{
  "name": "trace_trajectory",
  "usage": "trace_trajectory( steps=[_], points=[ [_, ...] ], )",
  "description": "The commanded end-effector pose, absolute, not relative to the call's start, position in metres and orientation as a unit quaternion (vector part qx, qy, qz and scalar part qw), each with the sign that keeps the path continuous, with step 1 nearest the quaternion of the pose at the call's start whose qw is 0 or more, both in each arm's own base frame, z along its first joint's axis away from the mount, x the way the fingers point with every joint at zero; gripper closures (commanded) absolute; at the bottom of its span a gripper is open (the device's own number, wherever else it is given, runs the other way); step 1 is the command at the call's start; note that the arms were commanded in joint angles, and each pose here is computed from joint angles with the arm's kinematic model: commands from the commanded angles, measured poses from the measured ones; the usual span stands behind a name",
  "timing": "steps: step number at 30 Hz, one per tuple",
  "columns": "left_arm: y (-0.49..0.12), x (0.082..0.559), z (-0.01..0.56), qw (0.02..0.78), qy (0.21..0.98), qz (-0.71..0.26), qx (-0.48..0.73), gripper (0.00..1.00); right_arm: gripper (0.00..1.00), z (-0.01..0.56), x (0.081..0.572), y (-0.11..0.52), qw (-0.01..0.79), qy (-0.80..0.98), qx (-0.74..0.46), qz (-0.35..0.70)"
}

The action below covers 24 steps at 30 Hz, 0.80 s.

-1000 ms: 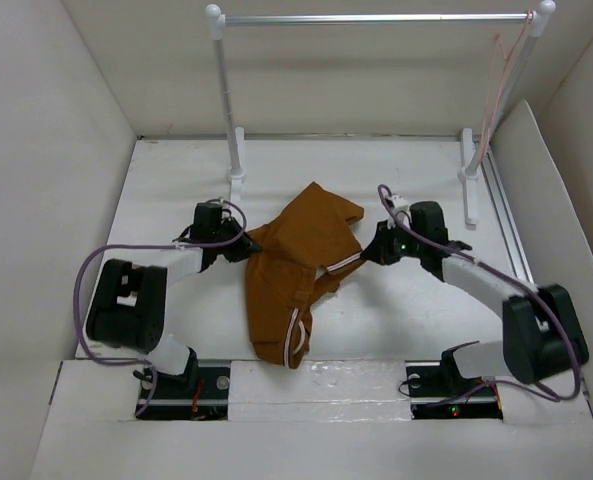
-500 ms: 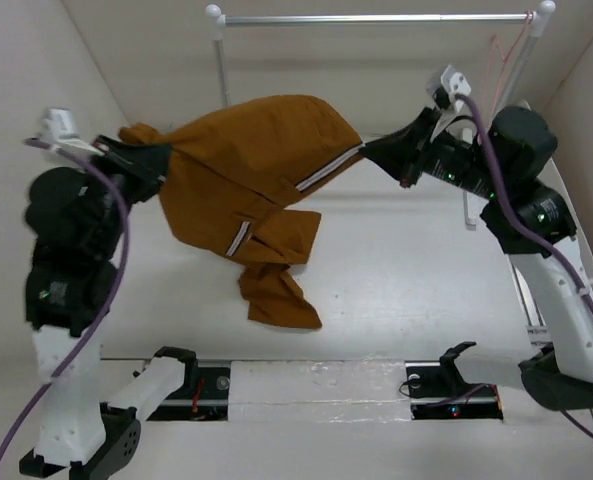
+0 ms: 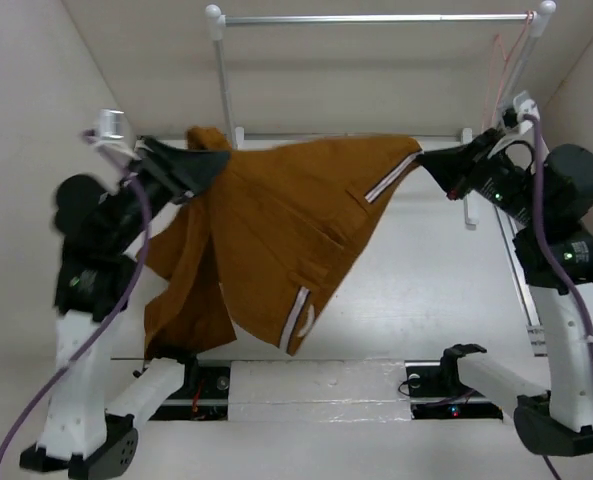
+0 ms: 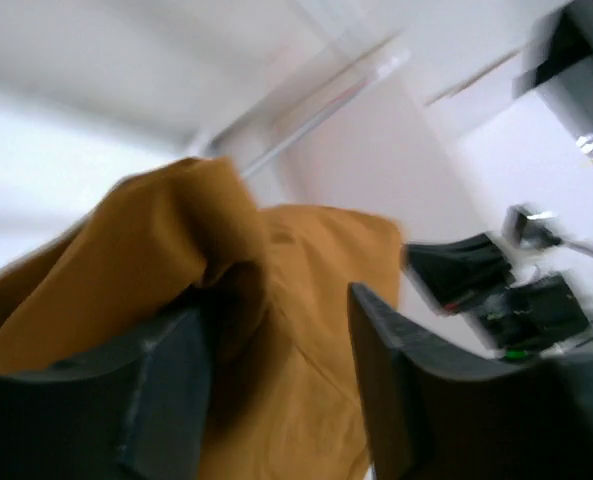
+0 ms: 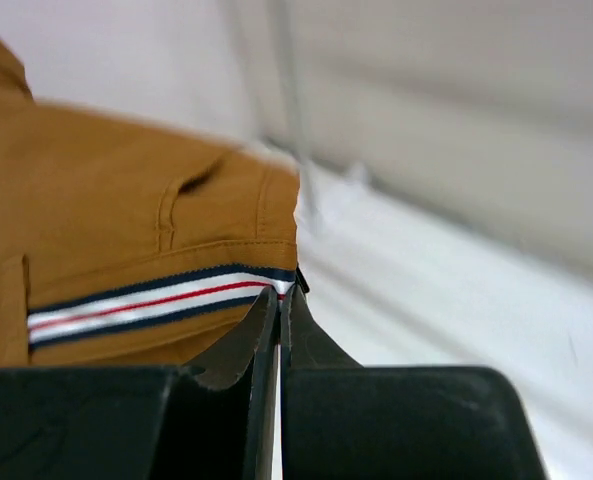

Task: Place the trousers on the hanger
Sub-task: Flatten out the trousers at the center of the board.

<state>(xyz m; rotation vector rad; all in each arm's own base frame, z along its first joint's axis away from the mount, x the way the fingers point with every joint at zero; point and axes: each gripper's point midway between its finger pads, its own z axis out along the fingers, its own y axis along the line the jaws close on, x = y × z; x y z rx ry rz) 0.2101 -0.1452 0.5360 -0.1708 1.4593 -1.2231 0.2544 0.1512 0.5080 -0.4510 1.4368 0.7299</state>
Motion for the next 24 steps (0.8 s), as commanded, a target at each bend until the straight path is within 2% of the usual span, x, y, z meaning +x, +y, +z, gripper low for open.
trace_trajectory(
  steps=[1, 4, 5, 7, 8, 9, 11, 12, 14, 16, 17, 18, 19, 20, 23, 24],
  points=[
    [-0.177, 0.254, 0.465, 0.493, 0.673, -0.547, -0.073, 0.49, 1.0, 0.389, 0.305, 0.097, 0.601, 0.76, -0.103, 0.225],
    [-0.186, 0.277, 0.382, 0.43, 0.748, -0.502, -0.063, 0.34, 1.0, 0.304, 0.324, 0.035, 0.543, 0.83, -0.032, 0.122],
    [-0.183, 0.281, 0.364, 0.424, 0.764, -0.482, -0.068, 0.26, 1.0, 0.289, 0.328, 0.001, 0.536, 0.843, 0.012, 0.048],
    [-0.179, 0.292, 0.328, 0.416, 0.79, -0.446, -0.068, 0.13, 1.0, 0.266, 0.333, -0.045, 0.507, 0.86, 0.058, -0.03],
    [-0.18, 0.293, 0.316, 0.403, 0.8, -0.439, -0.064, 0.13, 1.0, 0.265, 0.333, -0.069, 0.5, 0.858, 0.09, -0.074],
    [-0.181, 0.299, 0.299, 0.389, 0.814, -0.429, -0.057, 0.13, 0.79, 0.256, 0.338, -0.089, 0.484, 0.864, 0.113, -0.086],
    [-0.172, 0.305, 0.282, 0.387, 0.83, -0.395, -0.076, 0.13, 0.37, 0.273, 0.351, -0.085, 0.498, 0.858, 0.113, -0.043],
    [-0.168, 0.309, 0.277, 0.392, 0.834, -0.379, -0.082, 0.13, 0.11, 0.278, 0.356, -0.081, 0.504, 0.856, 0.106, -0.03],
    [-0.151, 0.314, 0.268, 0.405, 0.847, -0.328, -0.101, 0.16, 0.05, 0.297, 0.362, -0.057, 0.531, 0.843, 0.086, 0.013],
    [-0.117, 0.326, 0.249, 0.421, 0.858, -0.25, -0.156, 0.17, 0.09, 0.294, 0.356, -0.011, 0.528, 0.847, 0.03, 0.049],
    [-0.097, 0.329, 0.239, 0.419, 0.861, -0.223, -0.182, 0.17, 0.16, 0.281, 0.341, 0.011, 0.515, 0.854, 0.001, 0.073],
    [-0.08, 0.333, 0.228, 0.421, 0.862, -0.188, -0.209, 0.17, 0.51, 0.265, 0.328, 0.031, 0.498, 0.861, -0.02, 0.096],
    [-0.069, 0.332, 0.212, 0.413, 0.867, -0.165, -0.225, 0.16, 0.81, 0.247, 0.315, 0.051, 0.48, 0.868, -0.037, 0.123],
    [-0.05, 0.335, 0.202, 0.418, 0.864, -0.129, -0.248, 0.16, 1.0, 0.211, 0.283, 0.087, 0.442, 0.877, -0.078, 0.174],
    [-0.03, 0.335, 0.169, 0.384, 0.875, -0.1, -0.279, 0.14, 1.0, 0.179, 0.226, 0.136, 0.401, 0.875, -0.139, 0.232],
    [-0.021, 0.335, 0.159, 0.372, 0.877, -0.092, -0.29, 0.14, 0.79, 0.154, 0.206, 0.142, 0.365, 0.888, -0.146, 0.24]
  ],
)
